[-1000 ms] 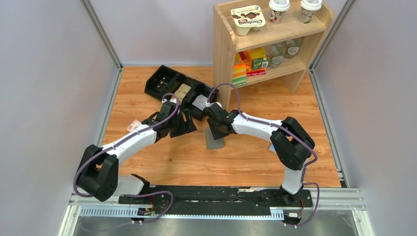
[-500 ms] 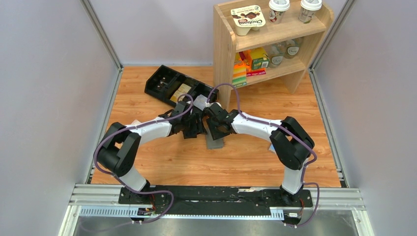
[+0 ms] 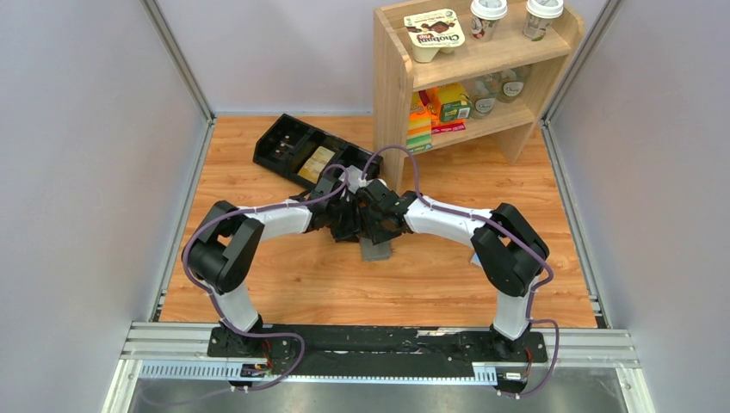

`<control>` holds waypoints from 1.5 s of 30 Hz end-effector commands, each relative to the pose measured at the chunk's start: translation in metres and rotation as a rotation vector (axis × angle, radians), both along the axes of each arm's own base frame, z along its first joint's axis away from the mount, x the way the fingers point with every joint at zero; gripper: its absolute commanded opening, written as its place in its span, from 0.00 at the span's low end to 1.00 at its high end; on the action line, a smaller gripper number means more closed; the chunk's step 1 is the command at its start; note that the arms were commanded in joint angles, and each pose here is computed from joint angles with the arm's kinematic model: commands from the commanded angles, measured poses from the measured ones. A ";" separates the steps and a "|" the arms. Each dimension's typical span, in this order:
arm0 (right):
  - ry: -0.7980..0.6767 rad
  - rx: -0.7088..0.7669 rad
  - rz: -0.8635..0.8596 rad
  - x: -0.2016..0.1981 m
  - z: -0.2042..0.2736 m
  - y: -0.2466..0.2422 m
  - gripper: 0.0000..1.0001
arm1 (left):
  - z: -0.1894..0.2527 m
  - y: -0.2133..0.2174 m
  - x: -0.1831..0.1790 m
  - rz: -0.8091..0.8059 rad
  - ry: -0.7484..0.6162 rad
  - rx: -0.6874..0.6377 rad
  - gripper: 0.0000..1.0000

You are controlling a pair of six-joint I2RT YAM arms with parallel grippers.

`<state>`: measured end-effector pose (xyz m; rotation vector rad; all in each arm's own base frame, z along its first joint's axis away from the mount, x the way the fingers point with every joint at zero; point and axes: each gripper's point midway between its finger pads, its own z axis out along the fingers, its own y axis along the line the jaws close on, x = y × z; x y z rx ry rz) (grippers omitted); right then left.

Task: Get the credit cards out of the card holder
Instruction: Open the card holder at the center of the board.

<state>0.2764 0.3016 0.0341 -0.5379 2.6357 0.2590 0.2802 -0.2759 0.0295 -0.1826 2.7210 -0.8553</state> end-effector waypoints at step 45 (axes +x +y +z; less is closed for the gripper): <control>-0.023 -0.023 -0.282 0.002 0.008 -0.073 0.35 | -0.002 0.025 -0.013 -0.094 -0.092 0.124 0.00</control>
